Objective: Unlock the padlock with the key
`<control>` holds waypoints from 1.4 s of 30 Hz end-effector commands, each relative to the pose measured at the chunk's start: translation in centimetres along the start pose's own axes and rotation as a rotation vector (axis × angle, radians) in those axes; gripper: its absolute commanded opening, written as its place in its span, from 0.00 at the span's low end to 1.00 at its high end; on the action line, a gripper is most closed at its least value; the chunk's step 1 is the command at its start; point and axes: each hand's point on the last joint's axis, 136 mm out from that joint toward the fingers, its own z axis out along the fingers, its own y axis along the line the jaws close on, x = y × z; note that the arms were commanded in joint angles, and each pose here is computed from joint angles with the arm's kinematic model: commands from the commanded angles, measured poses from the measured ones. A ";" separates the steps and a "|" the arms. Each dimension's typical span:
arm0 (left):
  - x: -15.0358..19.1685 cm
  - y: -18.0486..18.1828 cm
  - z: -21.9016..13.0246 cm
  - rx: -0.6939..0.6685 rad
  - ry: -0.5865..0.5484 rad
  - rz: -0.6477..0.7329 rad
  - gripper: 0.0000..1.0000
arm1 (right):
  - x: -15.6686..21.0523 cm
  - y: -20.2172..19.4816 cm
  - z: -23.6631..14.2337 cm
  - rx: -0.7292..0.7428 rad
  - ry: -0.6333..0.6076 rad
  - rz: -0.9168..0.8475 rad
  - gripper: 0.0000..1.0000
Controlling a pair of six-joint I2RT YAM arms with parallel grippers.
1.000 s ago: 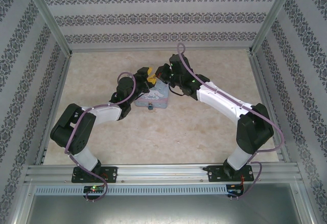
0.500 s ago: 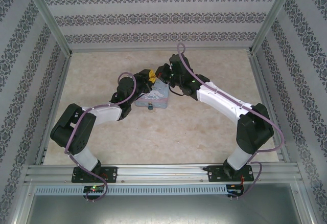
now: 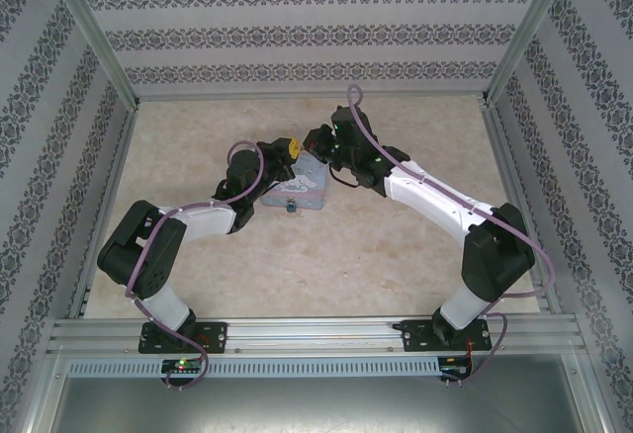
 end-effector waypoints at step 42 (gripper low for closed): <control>3.0 -5.5 -1.2 0.029 0.243 0.919 0.00 | -1.7 2.2 -3.4 -0.456 -0.055 -0.034 0.60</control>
